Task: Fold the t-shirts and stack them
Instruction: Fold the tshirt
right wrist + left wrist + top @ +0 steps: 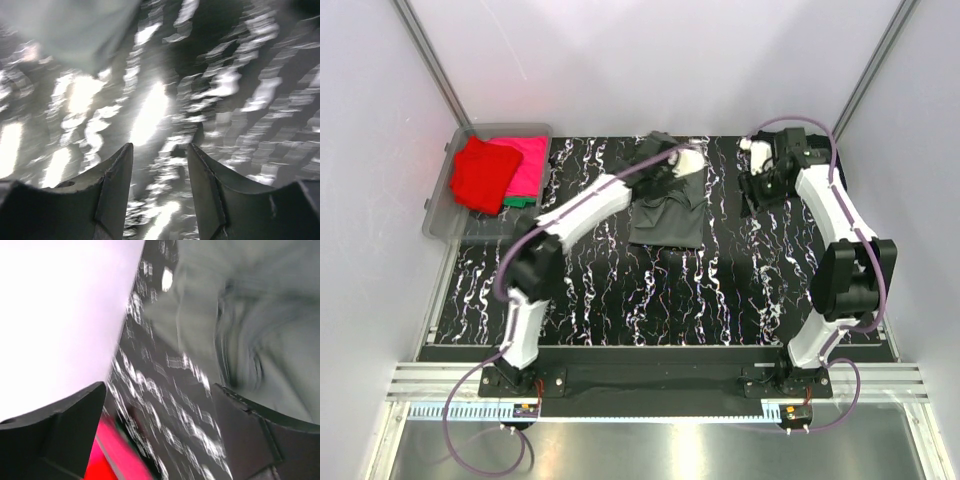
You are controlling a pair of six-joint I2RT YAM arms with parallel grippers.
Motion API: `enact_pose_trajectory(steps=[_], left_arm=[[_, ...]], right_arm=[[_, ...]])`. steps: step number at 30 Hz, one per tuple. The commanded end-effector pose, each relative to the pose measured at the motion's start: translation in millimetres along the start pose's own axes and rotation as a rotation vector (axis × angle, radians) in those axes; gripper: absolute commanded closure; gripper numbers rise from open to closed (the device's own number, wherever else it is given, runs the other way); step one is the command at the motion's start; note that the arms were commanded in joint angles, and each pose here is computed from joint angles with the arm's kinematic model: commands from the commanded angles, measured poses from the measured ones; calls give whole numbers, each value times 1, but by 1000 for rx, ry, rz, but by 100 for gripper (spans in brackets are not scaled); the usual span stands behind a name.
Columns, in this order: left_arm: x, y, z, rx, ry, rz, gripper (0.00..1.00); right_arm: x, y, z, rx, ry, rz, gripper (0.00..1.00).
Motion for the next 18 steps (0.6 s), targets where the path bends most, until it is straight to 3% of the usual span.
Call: enact_pose_trajectory(steps=[1,3,5,7,11,18], left_arm=[[-15,-91,34,-4,-336,1,4],[-44,-111,-2,-201,-441,107,4],[-58,-119,-36,-432,-641,135,7],[-84,-120,-85,-656,-789,246,15],[-93,-114,-113,-786,-873,276,19],[-93,-91,-124,-983,-1004,269,22]], right_arm=[[-18,2,57,324,177,1,45],[-31,16,71,438,260,53,45],[-32,24,85,540,333,67,46],[-36,39,88,591,387,99,48],[-34,56,88,643,438,134,48],[-33,90,84,638,450,198,49]])
Point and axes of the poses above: each gripper's point midway between its finger pads, its own y axis out along the fingers, its own z axis along the line the jaws close on, x = y × z, the point moved 3 cm from there along -y, back along the fingers
